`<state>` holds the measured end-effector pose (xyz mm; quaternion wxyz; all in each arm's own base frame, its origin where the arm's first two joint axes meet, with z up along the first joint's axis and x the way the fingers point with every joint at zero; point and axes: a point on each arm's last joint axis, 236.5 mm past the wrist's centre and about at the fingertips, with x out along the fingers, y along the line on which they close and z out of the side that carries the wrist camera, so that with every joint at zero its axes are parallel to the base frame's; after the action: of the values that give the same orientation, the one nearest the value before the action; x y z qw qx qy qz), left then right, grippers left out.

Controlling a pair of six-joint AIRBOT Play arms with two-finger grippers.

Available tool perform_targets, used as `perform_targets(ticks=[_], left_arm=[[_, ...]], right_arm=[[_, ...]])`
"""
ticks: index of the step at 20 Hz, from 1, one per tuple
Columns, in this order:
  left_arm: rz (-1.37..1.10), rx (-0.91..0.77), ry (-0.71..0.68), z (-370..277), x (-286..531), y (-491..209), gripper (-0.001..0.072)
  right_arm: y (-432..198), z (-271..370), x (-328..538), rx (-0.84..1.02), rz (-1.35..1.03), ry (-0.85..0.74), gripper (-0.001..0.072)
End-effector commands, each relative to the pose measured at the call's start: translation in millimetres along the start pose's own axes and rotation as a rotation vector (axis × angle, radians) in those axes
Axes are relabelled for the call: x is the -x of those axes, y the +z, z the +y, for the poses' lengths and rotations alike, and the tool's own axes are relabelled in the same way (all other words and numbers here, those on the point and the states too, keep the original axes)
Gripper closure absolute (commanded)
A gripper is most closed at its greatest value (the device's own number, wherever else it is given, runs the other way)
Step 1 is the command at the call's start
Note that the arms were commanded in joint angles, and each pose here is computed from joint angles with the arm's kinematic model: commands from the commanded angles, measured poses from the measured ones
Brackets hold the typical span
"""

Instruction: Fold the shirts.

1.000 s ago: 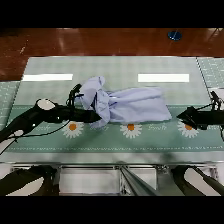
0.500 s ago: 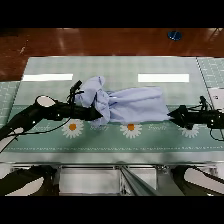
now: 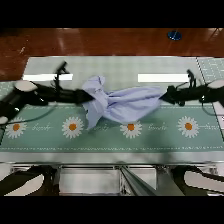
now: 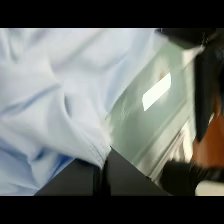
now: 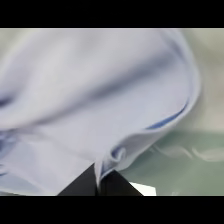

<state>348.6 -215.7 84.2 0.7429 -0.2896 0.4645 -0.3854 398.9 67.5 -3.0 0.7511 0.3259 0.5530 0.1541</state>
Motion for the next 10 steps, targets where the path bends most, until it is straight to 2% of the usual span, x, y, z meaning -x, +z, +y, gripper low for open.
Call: perform_targets(ticks=[1, 3, 6, 10], left_arm=[[-0.287, -0.114, 0.027, -51, 116, 105, 0.0687], [-0.476, -0.171, 0.07, -91, 192, 151, 0.0687], [-0.634, -0.241, 0.181, -136, 277, 172, 0.0687], [-0.686, -0.295, 0.632, -145, 352, 139, 0.0687]], right_arm=[[61, 112, 94, 0.252, -0.209, 0.06, 0.0689], [83, 185, 175, 0.427, -0.423, 0.089, 0.0689], [67, 266, 288, 0.627, -0.693, 0.077, 0.0689], [-7, 316, 381, 0.775, -0.918, 0.043, 0.0689]])
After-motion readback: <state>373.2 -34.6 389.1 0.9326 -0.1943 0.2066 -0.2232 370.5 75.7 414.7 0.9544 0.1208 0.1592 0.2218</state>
